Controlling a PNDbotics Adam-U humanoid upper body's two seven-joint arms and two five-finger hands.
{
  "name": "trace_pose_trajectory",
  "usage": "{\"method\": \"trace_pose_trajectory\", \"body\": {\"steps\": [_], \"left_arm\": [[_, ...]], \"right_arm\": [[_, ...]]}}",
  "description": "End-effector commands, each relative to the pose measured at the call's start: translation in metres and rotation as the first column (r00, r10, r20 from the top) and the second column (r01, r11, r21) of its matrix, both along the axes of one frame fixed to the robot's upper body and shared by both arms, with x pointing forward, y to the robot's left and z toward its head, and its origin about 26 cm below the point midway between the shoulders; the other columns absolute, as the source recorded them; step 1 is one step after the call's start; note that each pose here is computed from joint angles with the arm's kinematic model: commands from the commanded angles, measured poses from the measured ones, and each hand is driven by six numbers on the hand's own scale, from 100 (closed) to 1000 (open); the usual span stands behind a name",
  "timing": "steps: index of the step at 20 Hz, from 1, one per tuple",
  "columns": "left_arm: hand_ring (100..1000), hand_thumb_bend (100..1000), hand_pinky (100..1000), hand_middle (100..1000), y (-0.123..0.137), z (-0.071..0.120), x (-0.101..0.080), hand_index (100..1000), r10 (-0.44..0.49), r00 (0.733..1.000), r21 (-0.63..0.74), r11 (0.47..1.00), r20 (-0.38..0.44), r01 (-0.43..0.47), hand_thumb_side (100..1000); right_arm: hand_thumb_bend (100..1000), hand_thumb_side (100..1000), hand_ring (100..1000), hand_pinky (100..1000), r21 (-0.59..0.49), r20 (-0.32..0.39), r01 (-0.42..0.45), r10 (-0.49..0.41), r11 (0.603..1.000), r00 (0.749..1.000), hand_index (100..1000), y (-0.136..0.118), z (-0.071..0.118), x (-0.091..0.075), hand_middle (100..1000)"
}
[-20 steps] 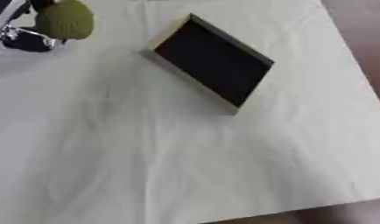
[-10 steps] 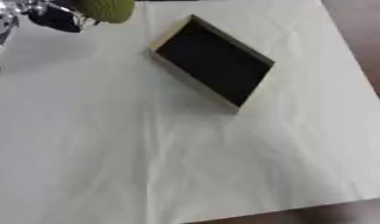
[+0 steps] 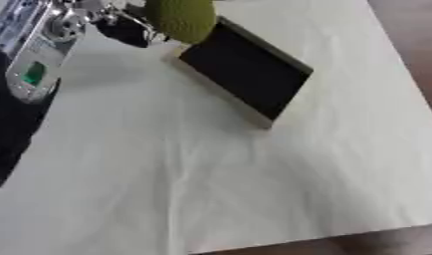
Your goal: Pick up objects on the table and place them in the box.
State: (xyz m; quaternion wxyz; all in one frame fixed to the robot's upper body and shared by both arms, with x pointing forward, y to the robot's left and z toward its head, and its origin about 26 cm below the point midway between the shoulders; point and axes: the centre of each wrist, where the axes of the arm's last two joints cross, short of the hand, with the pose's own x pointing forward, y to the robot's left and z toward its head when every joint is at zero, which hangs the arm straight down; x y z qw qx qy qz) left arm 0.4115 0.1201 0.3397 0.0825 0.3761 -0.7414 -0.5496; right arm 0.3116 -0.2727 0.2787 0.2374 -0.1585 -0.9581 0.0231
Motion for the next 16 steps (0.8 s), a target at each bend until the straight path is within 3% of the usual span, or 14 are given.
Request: {"method": "trace_pose_trajectory", "body": {"steps": [1, 8, 16], "left_arm": [[541, 427, 533, 450, -0.012, 0.010, -0.002, 544, 0.005, 0.999, -0.013, 1.000, 0.040, -0.004, 100], [540, 419, 535, 444, -0.023, -0.015, 0.020, 542, 0.105, 0.994, -0.033, 0.994, 0.027, -0.104, 100], [539, 414, 533, 444, -0.036, -0.036, 0.026, 543, 0.103, 0.995, -0.015, 0.995, 0.019, -0.102, 100]], "right_arm": [[100, 642, 709, 846, -0.009, 0.037, -0.013, 0.013, 1.000, 0.999, 748, 0.001, 0.009, -0.005, 648], [100, 636, 709, 846, 0.005, 0.044, -0.035, 0.035, 0.999, 0.998, 748, 0.006, 0.010, -0.004, 648], [100, 641, 709, 846, 0.015, 0.041, -0.044, 0.044, 0.999, 0.998, 748, 0.008, 0.010, -0.003, 646]]}}
